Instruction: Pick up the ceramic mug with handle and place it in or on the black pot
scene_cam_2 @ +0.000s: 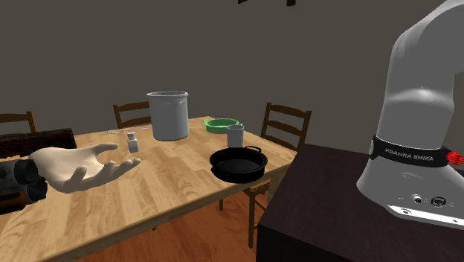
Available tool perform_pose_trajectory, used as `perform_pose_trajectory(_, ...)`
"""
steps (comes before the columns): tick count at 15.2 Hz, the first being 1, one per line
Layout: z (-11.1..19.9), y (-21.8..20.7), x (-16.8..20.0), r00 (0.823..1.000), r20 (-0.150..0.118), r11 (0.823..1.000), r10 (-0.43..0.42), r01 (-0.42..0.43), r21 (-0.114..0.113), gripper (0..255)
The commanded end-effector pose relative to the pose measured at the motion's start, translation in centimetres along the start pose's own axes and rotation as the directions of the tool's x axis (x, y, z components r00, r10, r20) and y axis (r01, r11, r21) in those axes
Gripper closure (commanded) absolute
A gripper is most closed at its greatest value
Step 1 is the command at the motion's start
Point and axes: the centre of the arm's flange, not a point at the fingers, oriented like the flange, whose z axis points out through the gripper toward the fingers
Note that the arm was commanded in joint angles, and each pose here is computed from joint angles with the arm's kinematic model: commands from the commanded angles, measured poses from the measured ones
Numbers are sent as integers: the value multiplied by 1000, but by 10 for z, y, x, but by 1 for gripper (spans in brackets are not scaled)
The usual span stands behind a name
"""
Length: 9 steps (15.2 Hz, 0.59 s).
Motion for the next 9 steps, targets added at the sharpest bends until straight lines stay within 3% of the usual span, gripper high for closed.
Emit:
perform_pose_trajectory(1,0,0,0,1000,0,1000,0,0,0,0)
perform_pose_trajectory(9,78,35,62,1000,6,1000,-11,11,-11,0)
